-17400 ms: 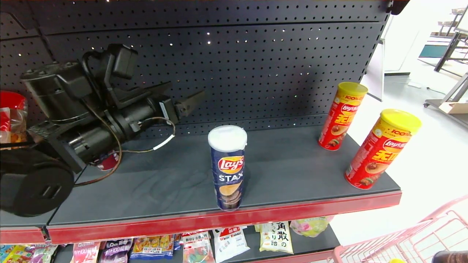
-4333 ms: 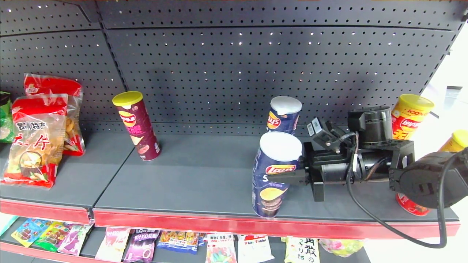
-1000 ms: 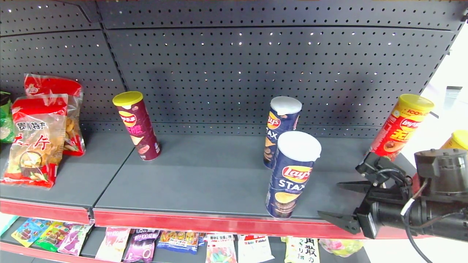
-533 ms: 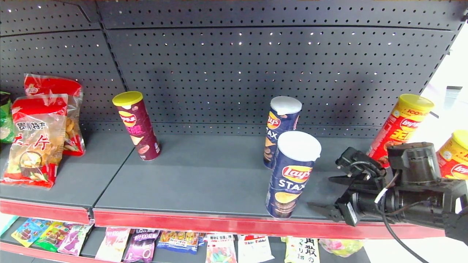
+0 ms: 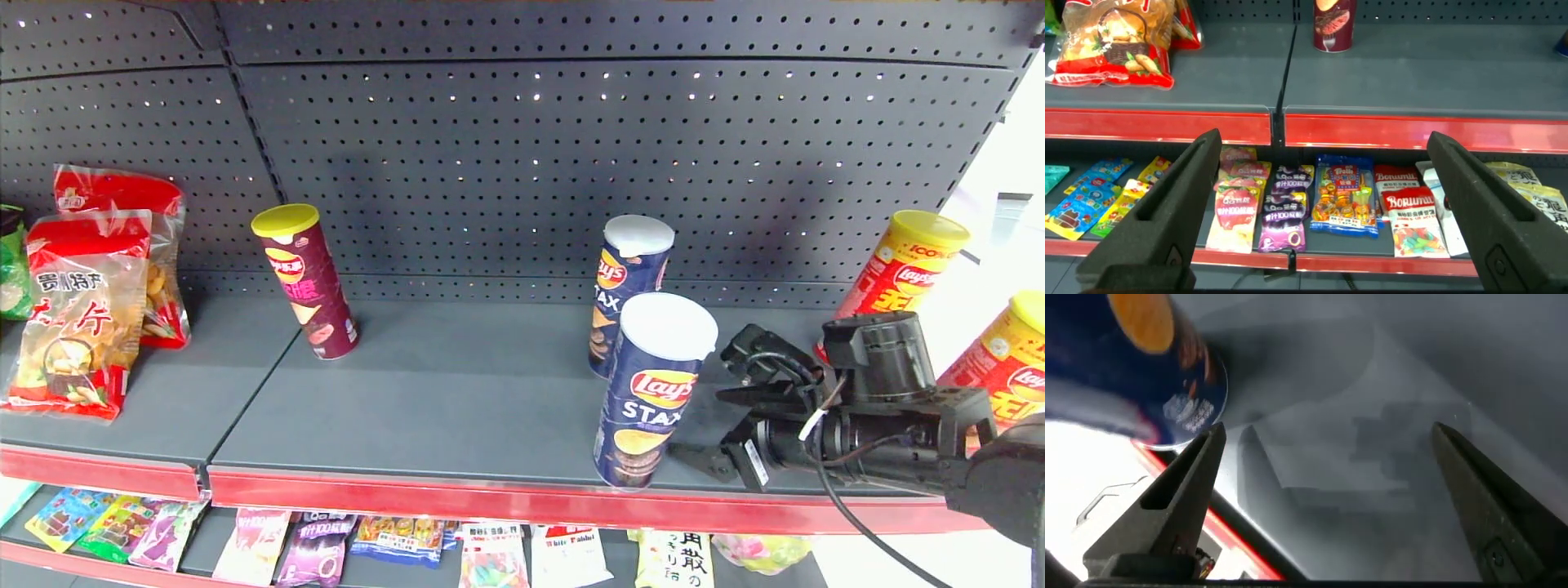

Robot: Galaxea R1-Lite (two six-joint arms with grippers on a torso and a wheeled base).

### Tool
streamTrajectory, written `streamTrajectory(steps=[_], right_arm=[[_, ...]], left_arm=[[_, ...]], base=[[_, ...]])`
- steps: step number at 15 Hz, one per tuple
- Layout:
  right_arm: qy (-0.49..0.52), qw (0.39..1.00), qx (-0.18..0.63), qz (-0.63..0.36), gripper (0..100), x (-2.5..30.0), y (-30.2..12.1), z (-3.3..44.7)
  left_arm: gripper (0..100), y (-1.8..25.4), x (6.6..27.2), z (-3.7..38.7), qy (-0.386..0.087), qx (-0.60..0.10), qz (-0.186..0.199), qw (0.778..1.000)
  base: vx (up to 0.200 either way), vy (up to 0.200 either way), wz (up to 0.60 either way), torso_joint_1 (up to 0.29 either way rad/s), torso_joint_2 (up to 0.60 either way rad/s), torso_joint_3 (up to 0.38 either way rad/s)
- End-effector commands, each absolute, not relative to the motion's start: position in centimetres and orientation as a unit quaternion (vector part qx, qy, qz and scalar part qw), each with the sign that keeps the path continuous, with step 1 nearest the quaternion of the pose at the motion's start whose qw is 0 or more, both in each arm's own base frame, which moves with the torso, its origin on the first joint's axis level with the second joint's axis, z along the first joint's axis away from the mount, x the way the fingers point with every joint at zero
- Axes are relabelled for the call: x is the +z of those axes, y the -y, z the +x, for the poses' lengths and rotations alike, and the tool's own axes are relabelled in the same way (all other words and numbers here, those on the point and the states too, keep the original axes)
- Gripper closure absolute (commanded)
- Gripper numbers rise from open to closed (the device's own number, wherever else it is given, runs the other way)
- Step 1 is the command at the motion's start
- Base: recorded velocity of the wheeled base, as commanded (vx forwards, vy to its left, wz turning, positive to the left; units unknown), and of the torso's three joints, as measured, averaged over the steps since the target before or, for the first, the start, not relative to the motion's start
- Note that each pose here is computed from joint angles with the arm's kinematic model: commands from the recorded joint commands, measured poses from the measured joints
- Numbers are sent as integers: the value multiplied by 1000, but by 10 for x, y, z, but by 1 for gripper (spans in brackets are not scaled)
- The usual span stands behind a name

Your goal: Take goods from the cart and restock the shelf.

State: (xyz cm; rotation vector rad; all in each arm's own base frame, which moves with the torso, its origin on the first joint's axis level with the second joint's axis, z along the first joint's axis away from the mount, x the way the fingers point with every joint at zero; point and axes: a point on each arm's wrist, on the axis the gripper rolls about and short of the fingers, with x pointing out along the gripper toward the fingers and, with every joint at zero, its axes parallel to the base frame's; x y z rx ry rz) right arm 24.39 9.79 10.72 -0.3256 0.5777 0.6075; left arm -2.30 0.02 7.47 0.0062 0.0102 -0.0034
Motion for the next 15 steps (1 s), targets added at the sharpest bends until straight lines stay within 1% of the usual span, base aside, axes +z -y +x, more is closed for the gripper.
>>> streamTrajectory(steps=[1, 15], right_arm=[[-284, 898, 298, -156, 0, 104, -102, 246], [-278, 895, 311, -158, 0, 105, -113, 250]], left_arm=[[0, 0, 75, -23, -5, -2, 3, 1000], [0, 0, 75, -23, -5, -2, 3, 1000]], base=[[0, 0, 0, 0, 0, 0], [0, 0, 0, 0, 0, 0]])
